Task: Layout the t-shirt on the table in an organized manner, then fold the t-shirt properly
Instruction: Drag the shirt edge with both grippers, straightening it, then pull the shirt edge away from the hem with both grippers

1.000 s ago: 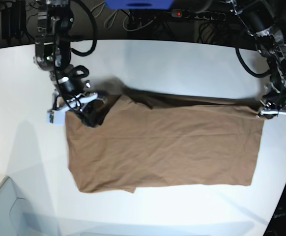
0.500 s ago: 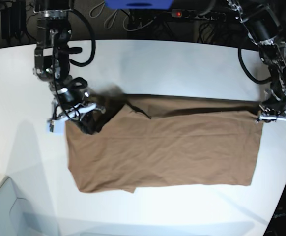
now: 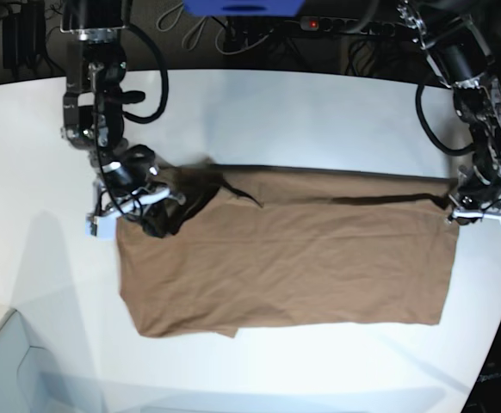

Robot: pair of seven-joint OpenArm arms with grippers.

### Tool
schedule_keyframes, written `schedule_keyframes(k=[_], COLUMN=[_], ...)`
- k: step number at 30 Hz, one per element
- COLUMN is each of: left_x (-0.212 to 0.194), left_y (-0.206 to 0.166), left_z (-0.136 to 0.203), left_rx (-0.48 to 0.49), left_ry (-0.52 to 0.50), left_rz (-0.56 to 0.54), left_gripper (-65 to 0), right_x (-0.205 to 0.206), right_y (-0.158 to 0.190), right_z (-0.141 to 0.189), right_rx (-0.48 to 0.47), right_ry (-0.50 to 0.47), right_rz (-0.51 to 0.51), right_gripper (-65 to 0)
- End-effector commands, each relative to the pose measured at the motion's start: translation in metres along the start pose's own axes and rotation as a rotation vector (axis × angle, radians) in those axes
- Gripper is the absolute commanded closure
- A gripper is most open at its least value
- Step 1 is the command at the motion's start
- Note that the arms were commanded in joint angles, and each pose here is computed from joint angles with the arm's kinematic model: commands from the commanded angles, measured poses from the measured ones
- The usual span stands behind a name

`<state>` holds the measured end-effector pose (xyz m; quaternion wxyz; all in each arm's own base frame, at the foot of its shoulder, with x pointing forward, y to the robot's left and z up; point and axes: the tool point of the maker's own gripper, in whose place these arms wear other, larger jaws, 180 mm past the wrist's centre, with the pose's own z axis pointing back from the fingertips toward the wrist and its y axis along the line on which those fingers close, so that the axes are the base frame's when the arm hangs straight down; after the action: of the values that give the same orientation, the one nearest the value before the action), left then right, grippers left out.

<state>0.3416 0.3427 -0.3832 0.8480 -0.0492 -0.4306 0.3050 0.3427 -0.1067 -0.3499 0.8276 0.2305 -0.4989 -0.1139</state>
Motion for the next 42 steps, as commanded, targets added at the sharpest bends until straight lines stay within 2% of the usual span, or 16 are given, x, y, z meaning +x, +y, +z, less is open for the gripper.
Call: schedule_keyframes(k=[1,4,6,13,17,21,29,32,37,42], left_x=[0.024,0.024,0.024,0.022,0.020,0.019,0.016,0.019,0.005,-0.013], left_y=[-0.002,0.000,0.001,0.006,0.027,0.033,0.029,0.028,0.030,0.038], left_z=[0.003,0.003,0.004,0.007,0.013,0.014,0.012,0.012,-0.003,-0.011], left_rx=[-0.007,-0.004,-0.002,0.006,0.043,0.053,0.043,0.044,0.048,0.062], left_ry=[-0.059,-0.060,-0.059,-0.058,-0.064,-0.063,-0.058,-0.068,-0.018,0.037], left_rz=[-0.010,-0.009,-0.009,-0.013,0.019,0.031,0.035,0.034,0.079,0.109], left_gripper=[-23.6,-35.6,-39.2,-39.5,-39.8,-39.8,-39.8,-39.8,-39.8,-39.8], right_x=[0.016,0.013,0.012,0.018,0.025,0.037,0.028,0.018,-0.001,-0.020], right_y=[0.006,-0.001,-0.001,0.000,0.002,-0.010,-0.025,-0.038,-0.048,-0.059], right_z=[-0.004,-0.009,-0.010,-0.008,0.000,0.017,0.044,0.055,0.058,0.057], right_rx=[0.027,0.016,0.016,0.017,0.021,-0.018,-0.068,-0.106,-0.129,-0.153], right_ry=[-0.046,-0.028,-0.021,-0.042,-0.067,-0.115,-0.115,-0.098,-0.051,-0.003], right_rz=[0.006,0.009,0.012,0.013,0.025,0.018,0.016,0.005,-0.010,-0.033], right_gripper=[0.0,0.0,-1.5,-18.9,-24.0,-24.7,-24.8,-24.8,-25.0,-29.7])
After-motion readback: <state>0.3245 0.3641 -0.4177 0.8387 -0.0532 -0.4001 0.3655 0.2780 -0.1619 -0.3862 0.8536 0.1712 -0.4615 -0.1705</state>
